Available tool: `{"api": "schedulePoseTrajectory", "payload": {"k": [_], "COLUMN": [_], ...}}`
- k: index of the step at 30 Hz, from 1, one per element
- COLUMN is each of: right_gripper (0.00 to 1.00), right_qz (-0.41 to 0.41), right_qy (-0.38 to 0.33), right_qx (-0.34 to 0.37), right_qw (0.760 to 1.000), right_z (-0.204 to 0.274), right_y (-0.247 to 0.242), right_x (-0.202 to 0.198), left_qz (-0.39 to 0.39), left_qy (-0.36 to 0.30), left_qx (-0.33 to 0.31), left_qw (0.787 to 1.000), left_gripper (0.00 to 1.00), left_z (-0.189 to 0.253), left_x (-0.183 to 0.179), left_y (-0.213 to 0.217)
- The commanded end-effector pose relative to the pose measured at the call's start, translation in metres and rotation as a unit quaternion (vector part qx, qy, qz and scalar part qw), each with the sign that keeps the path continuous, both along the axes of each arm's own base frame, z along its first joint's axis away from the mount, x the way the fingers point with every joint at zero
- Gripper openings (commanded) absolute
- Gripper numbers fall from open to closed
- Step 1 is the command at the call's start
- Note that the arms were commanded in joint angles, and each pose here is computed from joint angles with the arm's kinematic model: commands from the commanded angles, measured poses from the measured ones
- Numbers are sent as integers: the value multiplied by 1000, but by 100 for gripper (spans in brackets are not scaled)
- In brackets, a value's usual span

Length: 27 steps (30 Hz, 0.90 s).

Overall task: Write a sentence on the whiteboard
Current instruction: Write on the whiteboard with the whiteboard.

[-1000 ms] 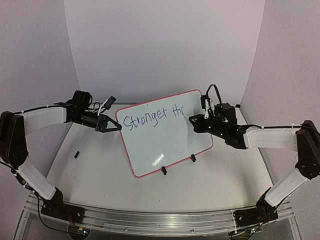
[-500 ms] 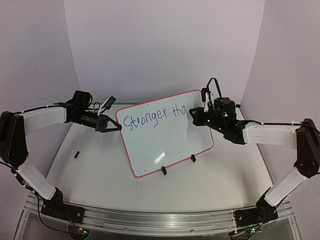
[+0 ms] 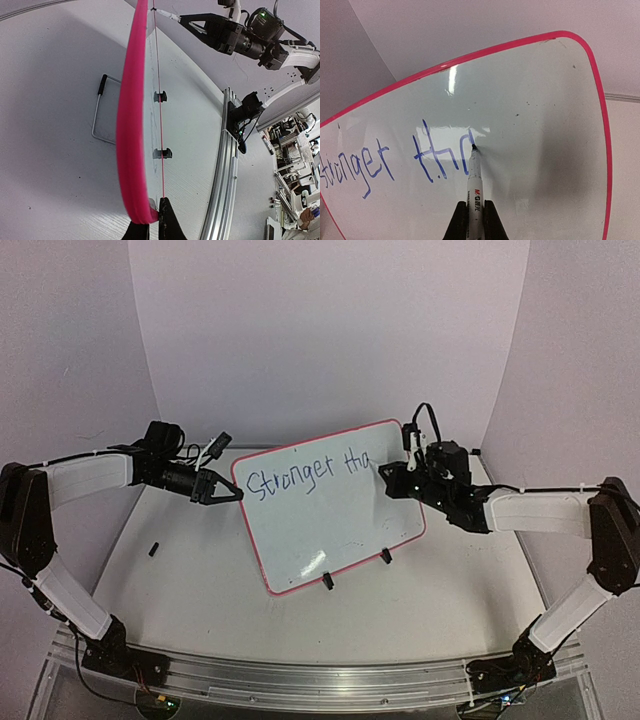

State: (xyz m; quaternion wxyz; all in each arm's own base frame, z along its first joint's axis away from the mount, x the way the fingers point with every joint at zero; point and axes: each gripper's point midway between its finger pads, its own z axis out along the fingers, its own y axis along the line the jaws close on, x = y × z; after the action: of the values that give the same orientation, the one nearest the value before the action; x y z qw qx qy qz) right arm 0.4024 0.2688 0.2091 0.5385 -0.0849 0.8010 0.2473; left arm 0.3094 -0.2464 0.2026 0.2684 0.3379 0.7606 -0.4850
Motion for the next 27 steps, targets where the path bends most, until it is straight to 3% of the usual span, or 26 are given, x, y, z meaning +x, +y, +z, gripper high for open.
{"api": "schedulePoseTrajectory", "payload": {"k": [1,7,16,27], "right_gripper": [0,0,0,0], "right_qz": [-8,-37,-36,-13], "right_qy": [13,2,-54,-47], "right_qx": [3,-7,-1,-9], "right_qw": [1000,999,998,999], "right_z": [-8,-1,49,40], "right_y": [-8,-20,-19,-4], "right_x": [-8,-5,0,9], "left_qz": [-8,-8,-8,-8], "left_qy": [-55,-56,-57,-54], "left_qx": [3,3,2,3], "left_qw": [998,998,998,999], "left_gripper": [0,0,0,0], "left_z": [10,10,11,9], "left_x": [12,12,12,12], "left_y": [-4,-4,-4,-5]}}
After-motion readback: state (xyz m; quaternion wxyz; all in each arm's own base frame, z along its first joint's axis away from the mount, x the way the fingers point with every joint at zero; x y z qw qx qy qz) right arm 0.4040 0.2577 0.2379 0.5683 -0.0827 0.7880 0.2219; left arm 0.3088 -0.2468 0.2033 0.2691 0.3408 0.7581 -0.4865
